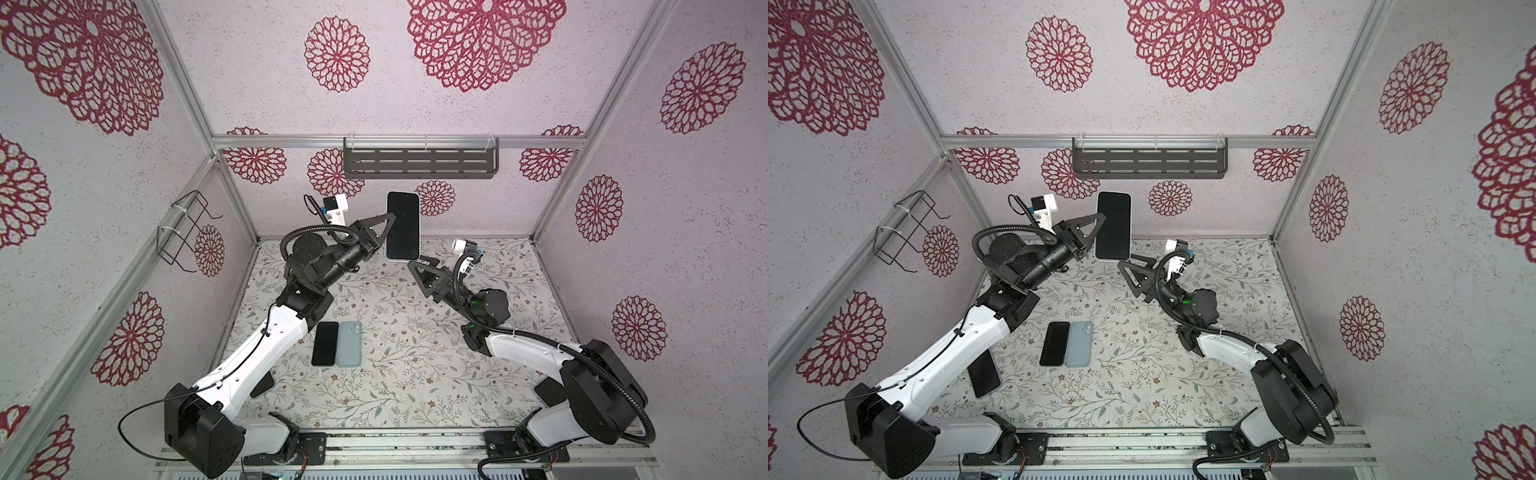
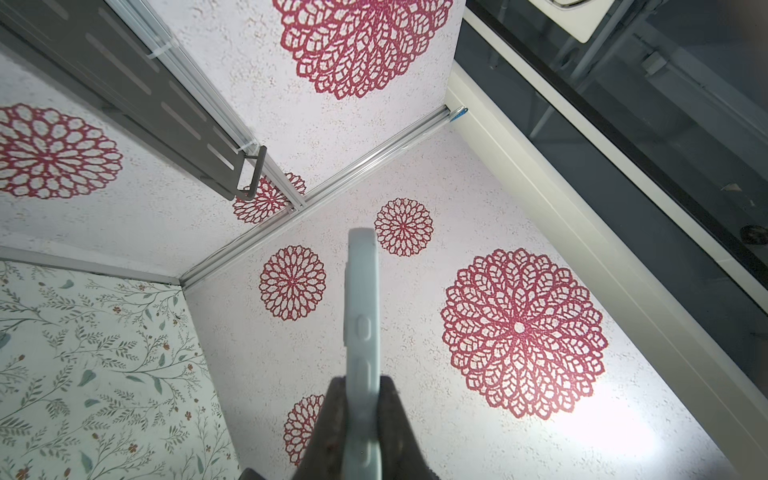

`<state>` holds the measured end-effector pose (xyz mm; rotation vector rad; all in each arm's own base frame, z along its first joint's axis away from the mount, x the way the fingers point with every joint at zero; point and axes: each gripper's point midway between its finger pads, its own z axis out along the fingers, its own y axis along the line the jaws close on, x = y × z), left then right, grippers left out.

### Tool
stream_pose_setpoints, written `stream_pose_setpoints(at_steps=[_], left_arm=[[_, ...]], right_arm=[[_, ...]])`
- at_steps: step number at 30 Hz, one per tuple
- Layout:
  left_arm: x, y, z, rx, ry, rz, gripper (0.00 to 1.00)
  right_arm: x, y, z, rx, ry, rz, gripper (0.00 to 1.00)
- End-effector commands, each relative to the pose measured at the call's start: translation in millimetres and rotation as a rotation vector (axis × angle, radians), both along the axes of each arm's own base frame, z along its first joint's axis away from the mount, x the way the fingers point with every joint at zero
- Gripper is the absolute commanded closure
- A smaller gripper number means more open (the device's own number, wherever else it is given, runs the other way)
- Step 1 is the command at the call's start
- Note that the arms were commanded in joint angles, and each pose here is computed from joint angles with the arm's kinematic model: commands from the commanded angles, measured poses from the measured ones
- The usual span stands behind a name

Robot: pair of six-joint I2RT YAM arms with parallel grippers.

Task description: Take the phone out of the phone case

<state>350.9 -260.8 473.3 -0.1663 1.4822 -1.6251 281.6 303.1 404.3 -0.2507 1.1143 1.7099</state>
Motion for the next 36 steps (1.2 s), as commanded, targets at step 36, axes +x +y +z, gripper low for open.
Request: stream_pose_setpoints(at_steps=[36], left_arm=[[-20, 5, 37, -0.07, -0.11, -0.006, 1.0]], right_arm=[[-26, -6, 28, 0.139, -0.095, 0.111, 0.2]])
